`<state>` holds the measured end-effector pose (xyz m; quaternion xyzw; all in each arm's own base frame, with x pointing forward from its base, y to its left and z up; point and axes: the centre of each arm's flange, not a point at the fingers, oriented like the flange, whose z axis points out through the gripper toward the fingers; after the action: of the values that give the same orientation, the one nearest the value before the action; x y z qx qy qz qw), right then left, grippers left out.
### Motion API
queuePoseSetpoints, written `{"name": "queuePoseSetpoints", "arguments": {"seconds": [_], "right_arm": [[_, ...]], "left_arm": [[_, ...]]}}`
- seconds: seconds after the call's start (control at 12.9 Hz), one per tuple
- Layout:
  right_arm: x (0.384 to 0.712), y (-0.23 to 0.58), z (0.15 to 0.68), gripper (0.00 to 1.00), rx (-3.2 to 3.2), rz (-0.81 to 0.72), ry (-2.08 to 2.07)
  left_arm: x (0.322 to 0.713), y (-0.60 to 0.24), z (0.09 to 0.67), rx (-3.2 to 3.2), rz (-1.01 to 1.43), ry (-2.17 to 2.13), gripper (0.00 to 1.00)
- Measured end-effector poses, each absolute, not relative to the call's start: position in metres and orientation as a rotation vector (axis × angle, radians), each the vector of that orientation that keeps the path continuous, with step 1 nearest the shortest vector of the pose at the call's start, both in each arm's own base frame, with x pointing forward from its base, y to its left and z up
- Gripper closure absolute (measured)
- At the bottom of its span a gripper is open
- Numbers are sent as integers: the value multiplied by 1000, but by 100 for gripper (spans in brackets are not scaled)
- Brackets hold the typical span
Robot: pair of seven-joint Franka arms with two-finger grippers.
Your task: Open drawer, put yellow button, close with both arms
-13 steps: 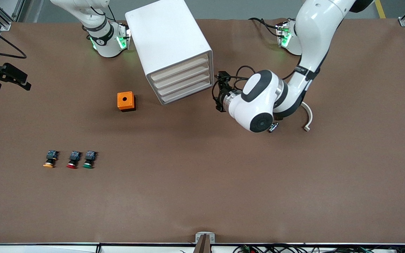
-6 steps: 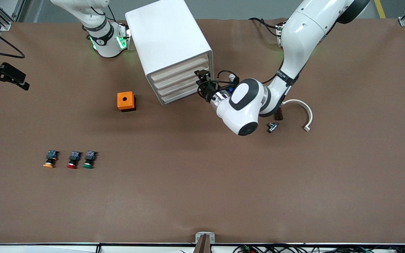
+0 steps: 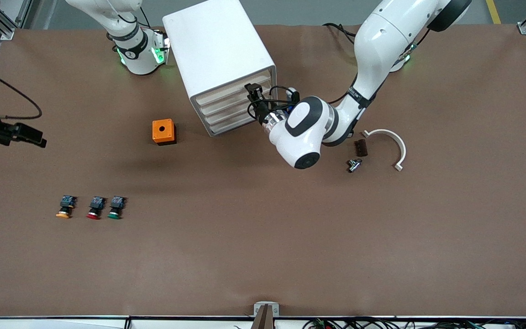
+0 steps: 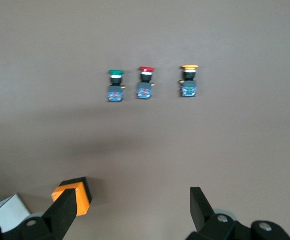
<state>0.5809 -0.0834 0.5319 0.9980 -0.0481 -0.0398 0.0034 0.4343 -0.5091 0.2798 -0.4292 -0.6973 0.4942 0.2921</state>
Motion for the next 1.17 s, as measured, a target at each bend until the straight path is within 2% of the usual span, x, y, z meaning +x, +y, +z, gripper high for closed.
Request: {"name": "queuePoseSetpoints", "arguments": {"seconds": [0.16,0.23,0.31,0.39,0.62,0.93,1.17], "right_arm": [[597,-113,510,0,3094,-99,-199],[604,-131,495,0,3090,-71,-214],[609,-151,477,0,3090,-56,-201],[615,-172,456,0,3092,-38,-189],[629,-200,369,0,3090,41,-191],[643,-191,273,0,3090,116,-154],[642,-190,222,0,3096,90,-144]], "left_arm": [[425,-517,278,-1146,1305,-1844,68],[422,-519,276,-1147,1301,-1839,76],[420,-521,274,-1147,1299,-1834,77],[419,-521,273,-1146,1297,-1834,86],[429,-516,273,-1140,1300,-1853,86],[504,-466,286,-1116,1347,-2002,86],[553,-426,290,-1097,1411,-2080,86]]}}
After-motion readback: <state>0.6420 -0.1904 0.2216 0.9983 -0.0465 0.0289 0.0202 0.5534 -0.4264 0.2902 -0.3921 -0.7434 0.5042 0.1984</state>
